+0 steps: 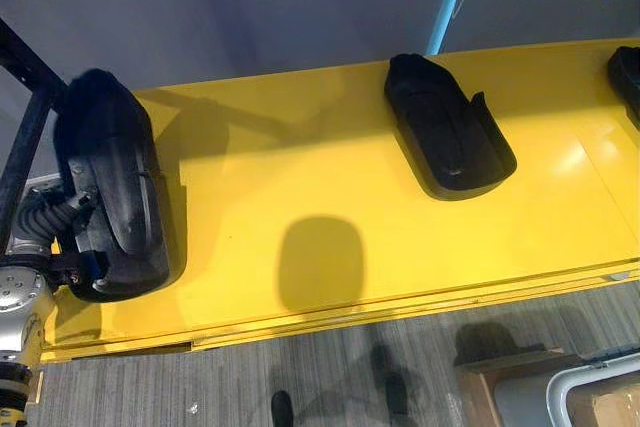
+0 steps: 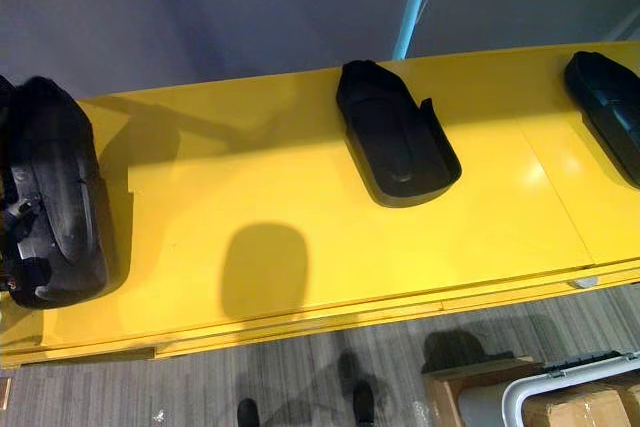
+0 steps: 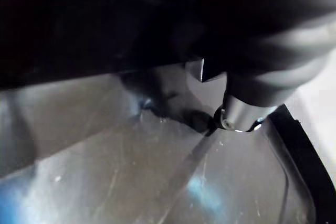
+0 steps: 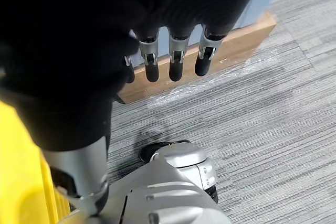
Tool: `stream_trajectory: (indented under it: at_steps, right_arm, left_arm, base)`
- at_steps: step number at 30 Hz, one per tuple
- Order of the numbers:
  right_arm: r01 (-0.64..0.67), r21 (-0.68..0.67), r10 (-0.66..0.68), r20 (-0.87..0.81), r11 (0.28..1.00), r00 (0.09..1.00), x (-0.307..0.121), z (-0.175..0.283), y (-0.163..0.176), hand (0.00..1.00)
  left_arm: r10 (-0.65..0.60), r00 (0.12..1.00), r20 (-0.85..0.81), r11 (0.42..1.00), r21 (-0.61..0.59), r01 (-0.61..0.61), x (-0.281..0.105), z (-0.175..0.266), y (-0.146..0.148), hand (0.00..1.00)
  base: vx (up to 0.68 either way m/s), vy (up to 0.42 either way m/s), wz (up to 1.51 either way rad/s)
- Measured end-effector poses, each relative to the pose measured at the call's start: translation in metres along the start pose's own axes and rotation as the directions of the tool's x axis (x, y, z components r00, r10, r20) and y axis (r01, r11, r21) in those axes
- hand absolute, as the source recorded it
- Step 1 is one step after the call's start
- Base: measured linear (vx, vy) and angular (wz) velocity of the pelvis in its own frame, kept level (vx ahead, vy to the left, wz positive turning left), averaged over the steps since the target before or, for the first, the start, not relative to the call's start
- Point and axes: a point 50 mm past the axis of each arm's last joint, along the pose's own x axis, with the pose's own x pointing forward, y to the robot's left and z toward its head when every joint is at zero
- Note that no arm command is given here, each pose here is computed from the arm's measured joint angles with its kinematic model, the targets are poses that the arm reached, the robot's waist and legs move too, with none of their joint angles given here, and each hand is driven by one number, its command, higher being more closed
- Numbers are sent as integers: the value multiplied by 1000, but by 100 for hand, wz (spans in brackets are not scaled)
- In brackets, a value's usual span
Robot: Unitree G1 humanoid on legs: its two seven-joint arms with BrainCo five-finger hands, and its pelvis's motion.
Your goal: Walk over and take plastic housings, then place them on the shelf
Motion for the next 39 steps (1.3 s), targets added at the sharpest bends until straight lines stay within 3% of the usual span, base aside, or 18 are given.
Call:
stream_trajectory:
  at_steps: [7,15,22,23,39]
  right_arm:
    - [-5,-29,6,4,1000,1000,1,3,-4,0]
    - [-4,-52,5,19,999,1000,6,13,-3,0]
    - [-9,-49,11,41,999,999,9,24,1,0]
    - [-10,-49,12,42,999,999,10,25,1,0]
    - [-14,-21,14,26,1000,1000,11,25,2,0]
  left_arm:
    - [-90,995,-47,995,-39,89,-1,-11,-18,100]
    - [-43,999,-2,981,-188,41,19,1,-43,100]
    - [6,1000,30,970,-243,1,36,18,-51,100]
    - [8,999,33,969,-247,1,37,19,-52,0]
    - [13,1000,-14,977,-214,-15,42,14,-53,0]
  base:
    - [-84,3,0]
    - [-9,8,0]
    - [31,35,-10]
    - [0,0,0]
    - [3,12,-4]
